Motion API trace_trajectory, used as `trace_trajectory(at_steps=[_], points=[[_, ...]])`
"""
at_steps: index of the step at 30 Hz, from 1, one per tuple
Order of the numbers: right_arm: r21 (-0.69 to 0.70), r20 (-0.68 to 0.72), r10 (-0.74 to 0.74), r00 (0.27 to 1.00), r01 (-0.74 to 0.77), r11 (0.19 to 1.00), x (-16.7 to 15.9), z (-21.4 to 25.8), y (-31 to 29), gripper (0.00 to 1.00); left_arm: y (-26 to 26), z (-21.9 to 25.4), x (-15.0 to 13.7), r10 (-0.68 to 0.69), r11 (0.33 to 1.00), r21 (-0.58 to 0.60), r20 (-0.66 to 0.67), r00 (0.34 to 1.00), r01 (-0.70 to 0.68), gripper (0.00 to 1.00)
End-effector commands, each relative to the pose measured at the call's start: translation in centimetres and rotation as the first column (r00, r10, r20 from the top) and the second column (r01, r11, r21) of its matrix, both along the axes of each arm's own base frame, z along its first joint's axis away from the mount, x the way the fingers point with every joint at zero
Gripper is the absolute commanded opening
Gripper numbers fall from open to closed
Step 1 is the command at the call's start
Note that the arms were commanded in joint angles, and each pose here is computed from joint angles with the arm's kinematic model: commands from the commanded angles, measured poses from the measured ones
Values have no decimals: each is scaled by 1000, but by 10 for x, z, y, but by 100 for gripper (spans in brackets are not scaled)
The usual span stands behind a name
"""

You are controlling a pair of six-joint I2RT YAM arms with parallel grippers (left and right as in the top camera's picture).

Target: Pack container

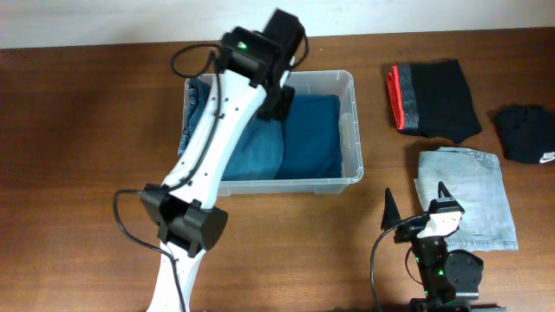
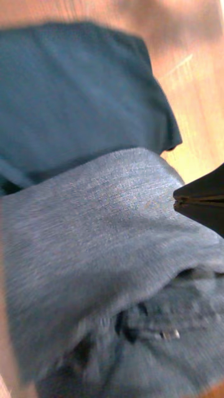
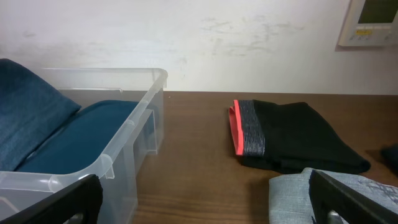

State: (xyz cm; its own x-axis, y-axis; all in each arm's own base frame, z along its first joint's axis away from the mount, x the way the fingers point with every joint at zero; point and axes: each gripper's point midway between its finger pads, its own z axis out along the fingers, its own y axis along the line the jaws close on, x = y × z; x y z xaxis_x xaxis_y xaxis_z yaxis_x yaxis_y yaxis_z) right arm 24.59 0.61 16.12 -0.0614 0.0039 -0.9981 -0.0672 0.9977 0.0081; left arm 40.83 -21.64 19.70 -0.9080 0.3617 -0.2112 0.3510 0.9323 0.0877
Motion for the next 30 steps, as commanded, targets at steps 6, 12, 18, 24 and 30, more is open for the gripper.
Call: trace_trajectory(at_steps=[6, 12, 18, 24, 30], points=[[-2, -1, 0, 1000, 0, 1000, 0, -1, -1, 99, 40, -51, 5, 106, 971, 219, -23, 994, -99, 1], [-2, -1, 0, 1000, 0, 1000, 0, -1, -1, 99, 76, -69, 7, 239, 924, 310, -9, 971, -225, 1], [-2, -1, 0, 1000, 0, 1000, 0, -1, -1, 99, 104, -82, 8, 300, 897, 349, -25, 954, -272, 1], [-2, -1, 0, 1000, 0, 1000, 0, -1, -1, 99, 119, -97, 5, 347, 878, 366, -43, 937, -308, 1], [-2, -1, 0, 1000, 0, 1000, 0, -1, -1, 99, 123, -122, -2, 386, 860, 383, -55, 921, -337, 1]])
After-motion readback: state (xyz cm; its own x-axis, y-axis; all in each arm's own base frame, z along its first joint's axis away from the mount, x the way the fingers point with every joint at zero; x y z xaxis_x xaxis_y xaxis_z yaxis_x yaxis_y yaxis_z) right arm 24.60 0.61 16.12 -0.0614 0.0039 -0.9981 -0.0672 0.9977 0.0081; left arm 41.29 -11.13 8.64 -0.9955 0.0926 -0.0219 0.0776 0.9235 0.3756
